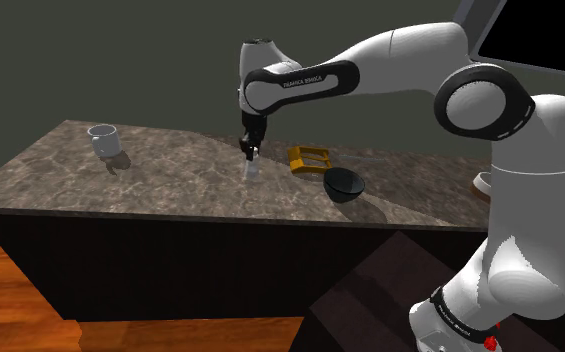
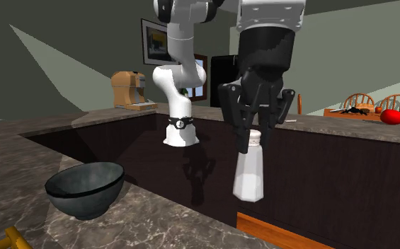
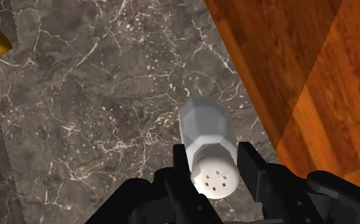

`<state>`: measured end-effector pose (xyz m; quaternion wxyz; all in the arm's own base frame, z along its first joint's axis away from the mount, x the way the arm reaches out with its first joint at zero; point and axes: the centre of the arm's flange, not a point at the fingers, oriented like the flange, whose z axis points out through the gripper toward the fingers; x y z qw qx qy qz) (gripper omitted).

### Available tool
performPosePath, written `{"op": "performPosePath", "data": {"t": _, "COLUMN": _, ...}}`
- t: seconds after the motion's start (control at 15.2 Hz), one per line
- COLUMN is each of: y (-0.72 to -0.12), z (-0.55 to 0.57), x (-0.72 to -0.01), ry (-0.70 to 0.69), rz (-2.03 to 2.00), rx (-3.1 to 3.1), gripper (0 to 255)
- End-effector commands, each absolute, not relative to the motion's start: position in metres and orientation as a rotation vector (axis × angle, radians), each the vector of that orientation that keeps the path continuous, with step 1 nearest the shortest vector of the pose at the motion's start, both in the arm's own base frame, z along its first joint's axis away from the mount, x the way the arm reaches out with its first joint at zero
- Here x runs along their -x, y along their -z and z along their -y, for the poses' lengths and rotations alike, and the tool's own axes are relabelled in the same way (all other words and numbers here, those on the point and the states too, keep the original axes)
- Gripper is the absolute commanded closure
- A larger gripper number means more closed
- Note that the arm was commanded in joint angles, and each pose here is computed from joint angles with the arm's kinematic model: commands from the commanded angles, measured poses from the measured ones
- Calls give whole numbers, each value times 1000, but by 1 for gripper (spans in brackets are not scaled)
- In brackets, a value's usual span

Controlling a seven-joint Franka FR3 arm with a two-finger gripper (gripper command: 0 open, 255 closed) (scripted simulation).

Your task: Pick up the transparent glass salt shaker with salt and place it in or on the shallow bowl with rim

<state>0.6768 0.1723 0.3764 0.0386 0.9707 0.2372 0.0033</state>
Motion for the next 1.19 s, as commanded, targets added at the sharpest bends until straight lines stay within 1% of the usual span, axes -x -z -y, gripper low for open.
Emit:
{"op": "performPosePath", "data": {"t": 0.0, "y": -387, "z": -173, "x": -678, "ry": -9, "rz": -727, "rx": -2977, "gripper": 255}}
{"op": "performPosePath", "data": {"t": 0.26, "y": -406, "z": -173, "x": -678, "ry": -9, "rz": -728, "rx": -2977, "gripper": 255}}
{"op": "performPosePath", "data": {"t": 1.12, "y": -422, "z": -17, "x": -607, "ry": -9, "rz": -727, "rx": -2977, "gripper": 255}}
